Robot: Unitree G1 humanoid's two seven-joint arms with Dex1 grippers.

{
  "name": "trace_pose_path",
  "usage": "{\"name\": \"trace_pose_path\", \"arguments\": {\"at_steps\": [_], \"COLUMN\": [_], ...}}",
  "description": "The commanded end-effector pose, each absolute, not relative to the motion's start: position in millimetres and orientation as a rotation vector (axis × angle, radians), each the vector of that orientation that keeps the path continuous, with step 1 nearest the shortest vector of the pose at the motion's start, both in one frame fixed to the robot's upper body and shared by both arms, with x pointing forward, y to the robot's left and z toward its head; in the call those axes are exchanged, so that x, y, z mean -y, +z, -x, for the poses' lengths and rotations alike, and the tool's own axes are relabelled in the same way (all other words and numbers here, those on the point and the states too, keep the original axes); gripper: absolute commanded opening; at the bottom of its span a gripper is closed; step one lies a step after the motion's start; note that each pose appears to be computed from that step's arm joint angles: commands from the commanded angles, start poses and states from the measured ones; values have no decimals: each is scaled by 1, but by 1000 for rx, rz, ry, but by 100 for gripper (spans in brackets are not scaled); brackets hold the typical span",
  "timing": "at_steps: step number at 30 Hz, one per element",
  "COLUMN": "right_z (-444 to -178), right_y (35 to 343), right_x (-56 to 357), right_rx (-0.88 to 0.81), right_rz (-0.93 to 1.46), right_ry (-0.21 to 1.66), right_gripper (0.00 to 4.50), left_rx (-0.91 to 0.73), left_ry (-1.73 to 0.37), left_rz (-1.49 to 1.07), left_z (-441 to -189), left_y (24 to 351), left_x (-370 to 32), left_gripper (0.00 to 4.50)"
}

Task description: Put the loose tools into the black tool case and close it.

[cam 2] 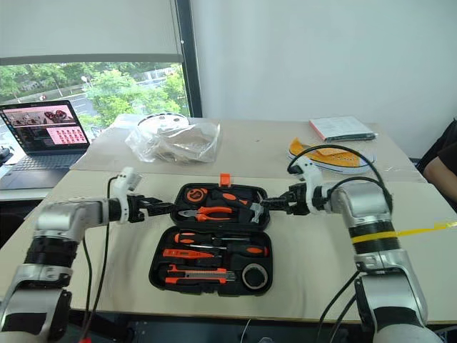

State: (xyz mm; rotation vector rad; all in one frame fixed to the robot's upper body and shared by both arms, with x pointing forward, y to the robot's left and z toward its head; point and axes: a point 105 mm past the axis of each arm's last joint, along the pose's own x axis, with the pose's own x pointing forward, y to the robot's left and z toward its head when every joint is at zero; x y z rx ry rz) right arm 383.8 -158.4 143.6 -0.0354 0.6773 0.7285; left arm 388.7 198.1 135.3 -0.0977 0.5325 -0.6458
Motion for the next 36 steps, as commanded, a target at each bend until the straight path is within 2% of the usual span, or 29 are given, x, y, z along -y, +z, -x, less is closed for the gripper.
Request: {"name": "trace_pose_path", "arguments": {"at_steps": [1,7,10,13,14,20,22,24,27,30,33,36], "right_z": [-389,-396,-396,-396,-397,-402,-406,-407,-409,-400,-384,-366], "right_y": [149,144,138,135,135,140,150,165,190,209,212,197], "right_x": [159,162,164,165,165,158,152,145,144,142,143,149], "right_rx": [-686,-697,-740,-769,-774,-753,-669,-555,-360,-146,38,122], "right_rz": [83,98,127,109,102,40,34,66,123,252,424,567], "right_ry": [700,653,639,630,627,629,671,748,795,857,887,935], "right_gripper": [448,448,382,272,248,40,0,0,0,0,0,0], "left_rx": [-517,-515,-535,-549,-553,-535,-494,-412,-259,-147,-10,70], "left_ry": [-641,-652,-658,-663,-661,-665,-664,-687,-752,-757,-806,-849], "left_rz": [64,39,45,45,43,59,92,134,151,70,-57,-216], "left_z": [-393,-392,-391,-392,-392,-394,-396,-398,-395,-390,-374,-357], "left_y": [145,142,134,128,127,129,135,148,169,180,191,187], "left_x": [-194,-196,-192,-187,-186,-185,-185,-182,-181,-190,-193,-196], "left_gripper": [450,450,450,369,338,106,48,6,2,2,2,2]}}
